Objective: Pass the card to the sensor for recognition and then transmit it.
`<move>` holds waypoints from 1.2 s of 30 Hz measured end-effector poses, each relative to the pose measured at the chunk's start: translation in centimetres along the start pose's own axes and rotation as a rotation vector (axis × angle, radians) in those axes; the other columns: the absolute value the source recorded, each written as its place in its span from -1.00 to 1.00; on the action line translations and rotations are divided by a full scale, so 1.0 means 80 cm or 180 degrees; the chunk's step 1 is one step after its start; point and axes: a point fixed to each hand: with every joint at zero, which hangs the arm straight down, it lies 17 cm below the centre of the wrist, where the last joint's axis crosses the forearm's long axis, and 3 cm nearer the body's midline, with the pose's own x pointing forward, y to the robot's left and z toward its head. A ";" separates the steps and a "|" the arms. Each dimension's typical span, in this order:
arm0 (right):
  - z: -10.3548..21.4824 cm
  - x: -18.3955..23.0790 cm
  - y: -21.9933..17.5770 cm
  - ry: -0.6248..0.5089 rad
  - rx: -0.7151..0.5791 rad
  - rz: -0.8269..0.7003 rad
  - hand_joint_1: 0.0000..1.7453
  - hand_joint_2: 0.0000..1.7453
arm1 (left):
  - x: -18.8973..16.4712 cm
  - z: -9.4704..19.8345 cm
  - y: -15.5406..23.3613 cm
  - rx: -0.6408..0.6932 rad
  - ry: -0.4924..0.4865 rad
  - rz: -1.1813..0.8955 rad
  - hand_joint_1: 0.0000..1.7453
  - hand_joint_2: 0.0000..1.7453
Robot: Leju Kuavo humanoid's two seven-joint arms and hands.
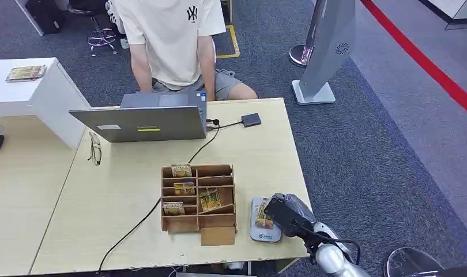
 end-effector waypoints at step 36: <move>0.128 0.225 -0.182 -0.2537 -0.1233 -0.2255 1.00 1.00 | 0.009 0.000 -0.001 0.0071 -0.0174 0.0087 -1.00 -1.00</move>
